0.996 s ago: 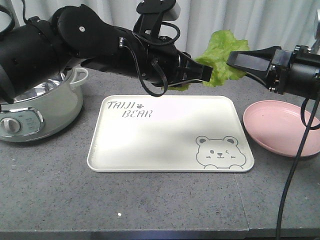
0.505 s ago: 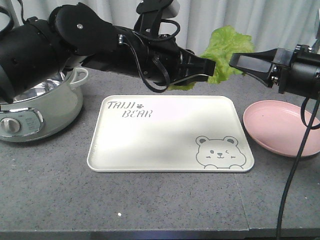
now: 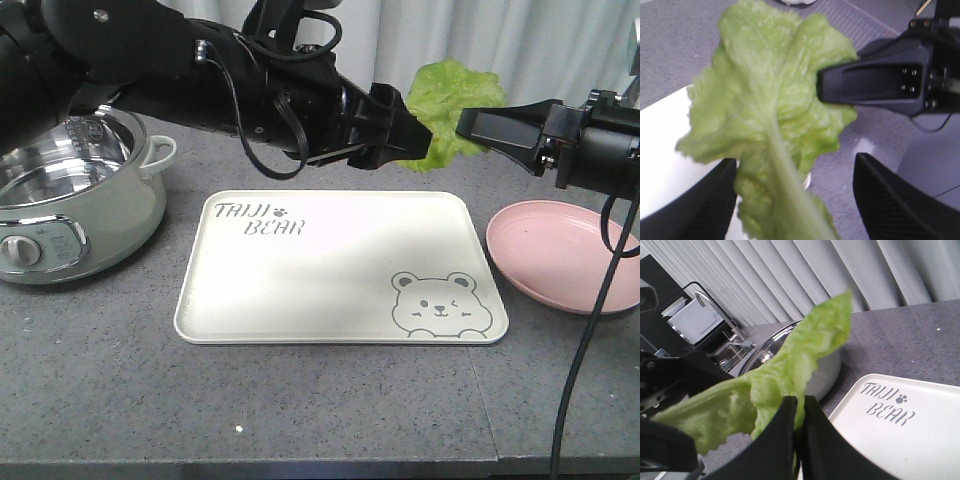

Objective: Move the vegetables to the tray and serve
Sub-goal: 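Carry the leaf with the right gripper and lower it onto the pink plate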

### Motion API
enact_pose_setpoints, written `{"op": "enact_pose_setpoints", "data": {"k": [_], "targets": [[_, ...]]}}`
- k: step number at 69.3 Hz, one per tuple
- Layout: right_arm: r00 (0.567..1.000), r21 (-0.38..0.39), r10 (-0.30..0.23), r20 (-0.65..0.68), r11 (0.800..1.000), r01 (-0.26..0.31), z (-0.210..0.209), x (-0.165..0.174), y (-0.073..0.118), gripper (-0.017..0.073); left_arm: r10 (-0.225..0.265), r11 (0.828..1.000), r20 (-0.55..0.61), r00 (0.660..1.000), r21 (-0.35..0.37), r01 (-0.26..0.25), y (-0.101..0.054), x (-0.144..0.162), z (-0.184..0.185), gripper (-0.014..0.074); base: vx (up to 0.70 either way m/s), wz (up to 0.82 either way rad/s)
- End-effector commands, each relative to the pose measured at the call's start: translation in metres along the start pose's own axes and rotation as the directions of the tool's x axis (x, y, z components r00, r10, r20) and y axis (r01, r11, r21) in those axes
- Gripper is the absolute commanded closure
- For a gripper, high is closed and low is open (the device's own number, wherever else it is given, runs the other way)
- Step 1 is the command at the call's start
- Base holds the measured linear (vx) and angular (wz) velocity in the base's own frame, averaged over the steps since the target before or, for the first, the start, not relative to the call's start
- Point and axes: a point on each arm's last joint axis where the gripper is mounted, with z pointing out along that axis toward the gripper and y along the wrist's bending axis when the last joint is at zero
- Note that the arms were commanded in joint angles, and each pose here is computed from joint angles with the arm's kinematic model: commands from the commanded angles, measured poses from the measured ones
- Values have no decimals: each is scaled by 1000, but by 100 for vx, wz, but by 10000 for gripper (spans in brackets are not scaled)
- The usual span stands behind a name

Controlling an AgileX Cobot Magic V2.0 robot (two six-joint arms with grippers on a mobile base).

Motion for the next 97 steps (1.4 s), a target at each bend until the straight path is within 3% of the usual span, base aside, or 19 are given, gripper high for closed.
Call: {"op": "enact_pose_setpoints", "data": {"k": [1, 11, 19, 25, 32, 44, 58, 74, 84, 97], "targets": [[988, -50, -23, 151, 998, 30, -7, -27, 22, 565, 36, 999, 95, 995, -25, -34, -13, -17, -33, 104, 0, 0], [981, -52, -72, 178, 995, 83, -9, -40, 33, 565, 63, 992, 79, 995, -112, -54, -10, -17, -45, 104, 0, 0], [966, 14, -128, 226, 992, 128, -19, -57, 37, 565, 91, 976, 28, 995, -202, -84, -5, -13, -53, 104, 0, 0], [955, 80, -149, 255, 988, 133, -37, -70, 33, 565, 105, 948, -45, 993, -297, -114, 3, -8, -58, 104, 0, 0], [952, 180, -135, 274, 980, 87, -63, -77, 16, 565, 84, 903, -124, 989, -409, -127, 14, -2, -63, 104, 0, 0], [966, 373, -103, 236, 928, 7, -107, -76, -16, 565, 62, 847, -181, 982, -510, -148, 23, 2, -69, 106, 0, 0], [980, 408, -26, 199, 911, -59, -110, -68, -43, 565, 56, 844, -195, 979, -514, -151, 24, 3, -68, 125, 0, 0], [988, 432, 96, 120, 891, -139, -105, -48, -93, 565, 39, 843, -225, 973, -516, -153, 26, 6, -67, 165, 0, 0], [978, 396, 190, 85, 894, -208, -100, -33, -119, 565, 40, 843, -224, 974, -516, -153, 26, 6, -67, 182, 0, 0], [961, 404, 270, 51, 875, -267, -97, -15, -148, 558, 40, 843, -224, 974, -515, -153, 26, 6, -67, 186, 0, 0]]}}
